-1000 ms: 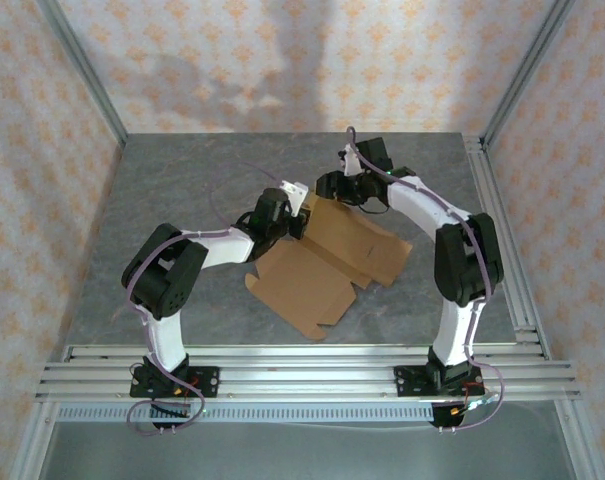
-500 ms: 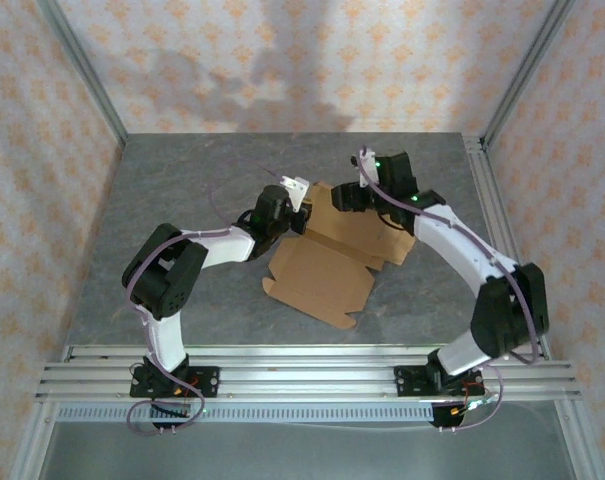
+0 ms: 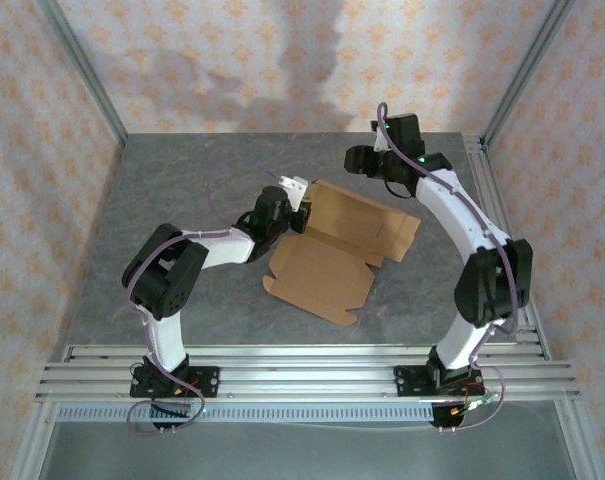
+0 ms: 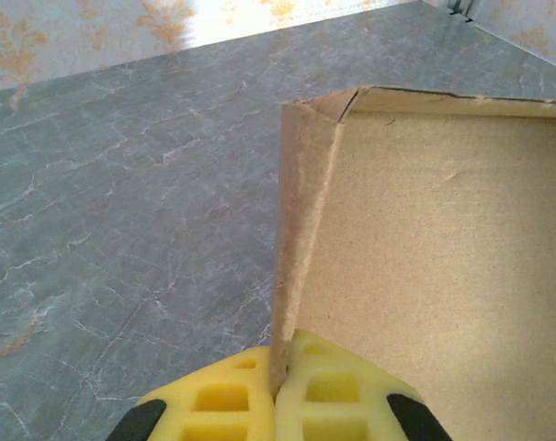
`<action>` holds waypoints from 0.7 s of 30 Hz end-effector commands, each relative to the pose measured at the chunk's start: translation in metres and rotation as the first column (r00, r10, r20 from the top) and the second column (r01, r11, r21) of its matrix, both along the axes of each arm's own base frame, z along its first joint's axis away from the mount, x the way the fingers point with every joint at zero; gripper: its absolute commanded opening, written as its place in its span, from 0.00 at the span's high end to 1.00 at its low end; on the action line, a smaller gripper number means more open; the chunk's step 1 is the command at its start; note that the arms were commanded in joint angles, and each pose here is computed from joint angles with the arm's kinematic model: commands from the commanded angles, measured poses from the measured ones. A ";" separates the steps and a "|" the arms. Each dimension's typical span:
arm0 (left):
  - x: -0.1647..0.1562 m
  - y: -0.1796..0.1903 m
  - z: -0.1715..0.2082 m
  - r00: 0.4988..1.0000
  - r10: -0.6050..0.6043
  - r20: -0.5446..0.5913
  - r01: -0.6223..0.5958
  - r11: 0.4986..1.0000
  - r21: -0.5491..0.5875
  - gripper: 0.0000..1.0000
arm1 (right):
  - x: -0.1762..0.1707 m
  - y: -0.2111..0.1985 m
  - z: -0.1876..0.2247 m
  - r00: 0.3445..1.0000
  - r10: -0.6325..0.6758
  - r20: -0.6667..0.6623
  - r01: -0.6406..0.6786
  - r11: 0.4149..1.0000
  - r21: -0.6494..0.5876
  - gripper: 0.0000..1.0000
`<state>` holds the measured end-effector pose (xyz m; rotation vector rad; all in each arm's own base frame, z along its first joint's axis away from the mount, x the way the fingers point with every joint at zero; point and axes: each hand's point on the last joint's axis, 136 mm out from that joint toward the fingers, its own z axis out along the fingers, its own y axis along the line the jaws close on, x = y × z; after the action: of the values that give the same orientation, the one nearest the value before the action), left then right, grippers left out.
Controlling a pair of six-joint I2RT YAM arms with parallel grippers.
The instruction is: Fold the paper box
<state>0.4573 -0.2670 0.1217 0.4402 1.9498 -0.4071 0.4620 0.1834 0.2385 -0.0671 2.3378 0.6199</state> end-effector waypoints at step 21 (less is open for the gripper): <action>-0.052 0.052 0.012 0.947 0.230 0.223 -0.222 0.973 -0.062 1.00 | -0.025 0.042 -0.046 0.960 0.156 -0.234 -0.123 0.981 0.147 0.37</action>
<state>0.4044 -0.2189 0.1036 0.2941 1.8647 -0.2353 0.4401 0.2143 0.1945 -0.0757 2.5255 0.8604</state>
